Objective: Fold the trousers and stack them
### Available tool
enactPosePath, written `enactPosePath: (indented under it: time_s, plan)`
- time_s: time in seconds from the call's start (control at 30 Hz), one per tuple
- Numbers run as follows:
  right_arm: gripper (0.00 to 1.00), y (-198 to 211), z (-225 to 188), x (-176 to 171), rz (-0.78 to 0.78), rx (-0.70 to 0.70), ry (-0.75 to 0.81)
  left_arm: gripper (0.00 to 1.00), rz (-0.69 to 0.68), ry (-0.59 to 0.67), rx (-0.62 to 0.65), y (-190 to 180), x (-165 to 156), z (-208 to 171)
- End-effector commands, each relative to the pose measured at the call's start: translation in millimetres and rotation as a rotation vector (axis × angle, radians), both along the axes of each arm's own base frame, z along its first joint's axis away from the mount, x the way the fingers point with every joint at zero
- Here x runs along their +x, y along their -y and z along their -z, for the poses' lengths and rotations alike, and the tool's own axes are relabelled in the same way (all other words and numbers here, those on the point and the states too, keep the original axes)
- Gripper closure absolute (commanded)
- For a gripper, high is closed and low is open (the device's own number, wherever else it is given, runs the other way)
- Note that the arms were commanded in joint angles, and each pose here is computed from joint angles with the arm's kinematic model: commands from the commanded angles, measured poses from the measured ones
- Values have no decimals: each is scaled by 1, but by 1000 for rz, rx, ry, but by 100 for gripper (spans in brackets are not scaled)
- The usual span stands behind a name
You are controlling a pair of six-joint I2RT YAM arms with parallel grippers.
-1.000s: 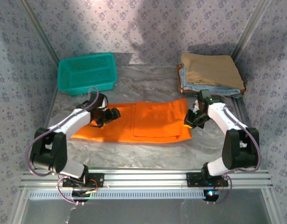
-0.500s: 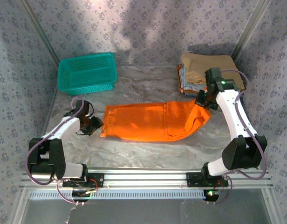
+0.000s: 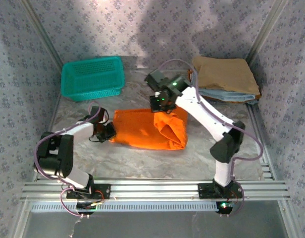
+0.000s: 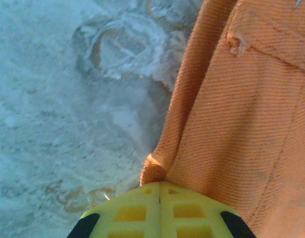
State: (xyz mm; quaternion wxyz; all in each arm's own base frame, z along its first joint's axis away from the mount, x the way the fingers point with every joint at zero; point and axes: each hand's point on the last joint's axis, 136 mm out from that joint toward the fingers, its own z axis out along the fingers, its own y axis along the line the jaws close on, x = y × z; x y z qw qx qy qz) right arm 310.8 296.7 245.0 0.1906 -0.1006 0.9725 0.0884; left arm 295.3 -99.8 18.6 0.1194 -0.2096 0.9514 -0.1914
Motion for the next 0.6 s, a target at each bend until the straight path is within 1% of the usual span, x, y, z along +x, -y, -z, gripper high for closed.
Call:
enactPosePath:
  time_s: [0.0,0.07,0.17,0.3,0.4,0.57]
  plan:
    - [100,-48,-4,-11,-20,55,-7,100,29,-73,7,2,-20,26]
    - [100,-73,1,-14,-46,73,-13,100,32,-75,-1,3,-22,27]
    - [100,-107,20,-18,-73,102,-54,100,33,-73,-5,3,-26,29]
    - [100,-141,51,-21,-93,105,-83,100,34,-73,-8,2,-31,32]
    - [100,-157,71,-22,-94,121,-113,100,38,-73,-14,3,-36,32]
    - [100,-173,89,-18,-82,151,-130,100,17,-74,-16,0,-41,30]
